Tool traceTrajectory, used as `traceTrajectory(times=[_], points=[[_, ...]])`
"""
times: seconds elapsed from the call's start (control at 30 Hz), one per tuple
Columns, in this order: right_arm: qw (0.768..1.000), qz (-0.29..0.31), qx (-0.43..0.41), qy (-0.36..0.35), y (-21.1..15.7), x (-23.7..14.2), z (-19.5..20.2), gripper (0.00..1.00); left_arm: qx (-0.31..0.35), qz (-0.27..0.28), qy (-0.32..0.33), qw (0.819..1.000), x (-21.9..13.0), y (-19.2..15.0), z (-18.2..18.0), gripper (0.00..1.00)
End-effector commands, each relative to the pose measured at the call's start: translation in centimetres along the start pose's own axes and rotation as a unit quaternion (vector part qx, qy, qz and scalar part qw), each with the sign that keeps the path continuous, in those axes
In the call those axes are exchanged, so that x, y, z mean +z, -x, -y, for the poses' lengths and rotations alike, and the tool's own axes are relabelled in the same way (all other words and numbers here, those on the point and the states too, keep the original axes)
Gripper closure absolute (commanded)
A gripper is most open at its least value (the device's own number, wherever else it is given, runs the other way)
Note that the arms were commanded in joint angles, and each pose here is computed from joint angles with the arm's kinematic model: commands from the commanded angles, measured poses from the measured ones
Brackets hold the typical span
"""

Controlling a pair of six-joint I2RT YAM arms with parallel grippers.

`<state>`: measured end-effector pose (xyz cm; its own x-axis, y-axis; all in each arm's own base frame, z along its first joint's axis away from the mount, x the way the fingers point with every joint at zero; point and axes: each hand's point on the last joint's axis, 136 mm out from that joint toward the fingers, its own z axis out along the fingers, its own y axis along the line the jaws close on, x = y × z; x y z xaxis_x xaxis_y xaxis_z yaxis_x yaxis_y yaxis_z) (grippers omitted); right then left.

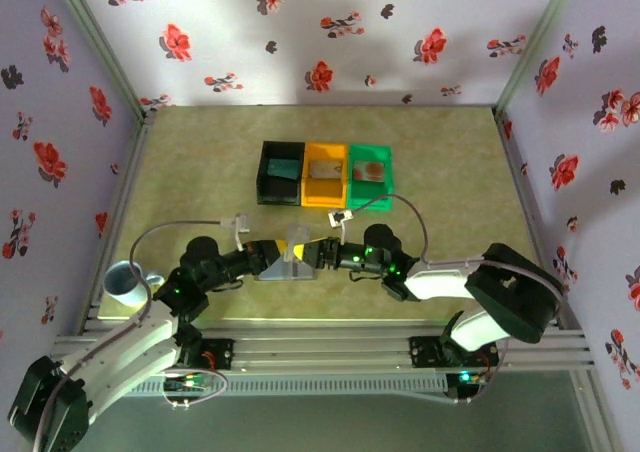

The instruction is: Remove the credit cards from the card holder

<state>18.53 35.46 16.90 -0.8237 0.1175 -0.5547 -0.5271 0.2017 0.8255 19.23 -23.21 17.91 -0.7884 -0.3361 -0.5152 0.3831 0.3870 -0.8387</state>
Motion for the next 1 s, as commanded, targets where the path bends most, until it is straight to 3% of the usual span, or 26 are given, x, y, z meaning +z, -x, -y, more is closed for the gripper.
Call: traceTrajectory(times=[0.0,0.4,0.57,0.67,0.83,0.97], points=[[0.999,0.011,-0.008,0.029,0.5,-0.2,-1.1,0.47,0.001,0.001,-0.020,1.000,0.1,-0.2,0.6,1.00],[0.999,0.017,-0.015,0.032,0.9,-0.6,-1.8,0.79,0.001,-0.003,-0.015,1.000,0.5,-0.3,0.4,1.00],[1.000,0.010,-0.015,0.026,0.8,-0.5,-1.6,1.00,0.003,-0.003,-0.014,1.000,0.6,-0.2,0.4,1.00],[1.000,0.005,-0.015,0.019,0.6,-0.6,-1.4,1.00,0.008,-0.008,-0.009,1.000,0.6,-0.2,0.4,0.99],[0.999,-0.037,-0.029,-0.004,-0.2,-1.0,-0.7,1.00,0.052,-0.033,0.024,0.998,-0.4,0.1,1.3,0.58],[0.996,-0.075,-0.046,-0.008,-0.8,-2.1,-0.8,1.00,0.103,-0.066,0.061,0.991,-2.0,0.4,2.0,0.38]])
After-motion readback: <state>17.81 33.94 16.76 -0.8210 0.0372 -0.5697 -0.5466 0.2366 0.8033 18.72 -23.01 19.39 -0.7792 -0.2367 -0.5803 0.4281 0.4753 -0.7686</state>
